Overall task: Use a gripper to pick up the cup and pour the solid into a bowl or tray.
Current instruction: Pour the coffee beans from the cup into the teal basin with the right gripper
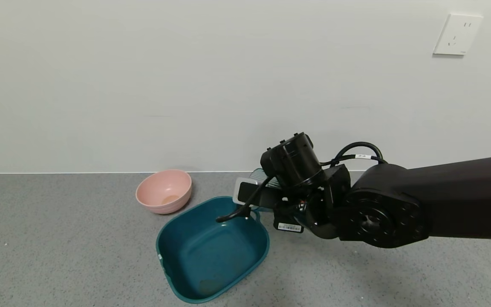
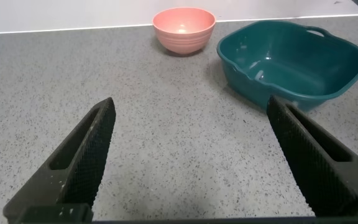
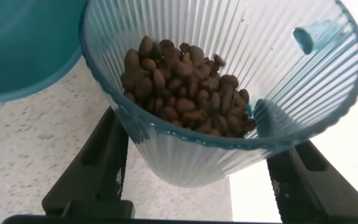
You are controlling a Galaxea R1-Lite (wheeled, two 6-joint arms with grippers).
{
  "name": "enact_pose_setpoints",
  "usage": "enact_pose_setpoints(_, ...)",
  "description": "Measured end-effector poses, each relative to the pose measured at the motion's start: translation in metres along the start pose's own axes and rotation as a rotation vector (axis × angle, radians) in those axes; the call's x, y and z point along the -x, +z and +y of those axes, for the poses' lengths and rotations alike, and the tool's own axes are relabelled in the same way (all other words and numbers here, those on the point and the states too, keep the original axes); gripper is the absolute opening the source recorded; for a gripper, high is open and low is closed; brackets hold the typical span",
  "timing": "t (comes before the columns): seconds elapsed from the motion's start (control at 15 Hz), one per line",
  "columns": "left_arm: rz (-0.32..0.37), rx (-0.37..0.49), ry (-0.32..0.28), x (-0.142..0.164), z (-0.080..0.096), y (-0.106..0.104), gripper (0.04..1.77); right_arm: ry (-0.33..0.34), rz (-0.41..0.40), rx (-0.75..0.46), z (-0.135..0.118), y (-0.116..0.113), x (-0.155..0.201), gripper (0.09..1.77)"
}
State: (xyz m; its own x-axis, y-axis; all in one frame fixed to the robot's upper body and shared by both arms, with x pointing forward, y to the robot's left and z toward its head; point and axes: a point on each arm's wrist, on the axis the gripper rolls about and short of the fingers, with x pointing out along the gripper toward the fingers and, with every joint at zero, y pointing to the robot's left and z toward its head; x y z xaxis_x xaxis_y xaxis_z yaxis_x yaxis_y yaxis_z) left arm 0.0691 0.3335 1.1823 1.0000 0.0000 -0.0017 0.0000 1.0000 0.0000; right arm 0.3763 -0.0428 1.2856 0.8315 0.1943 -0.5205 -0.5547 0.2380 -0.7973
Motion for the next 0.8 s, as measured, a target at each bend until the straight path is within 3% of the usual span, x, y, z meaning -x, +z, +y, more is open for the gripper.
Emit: enact_pose_setpoints(0.8, 0.000, 0.000, 0.000, 0.000, 0.000, 0.000, 1.75, -0.045, 0.076, 0.284, 0.013, 0.013, -0.008, 1.32)
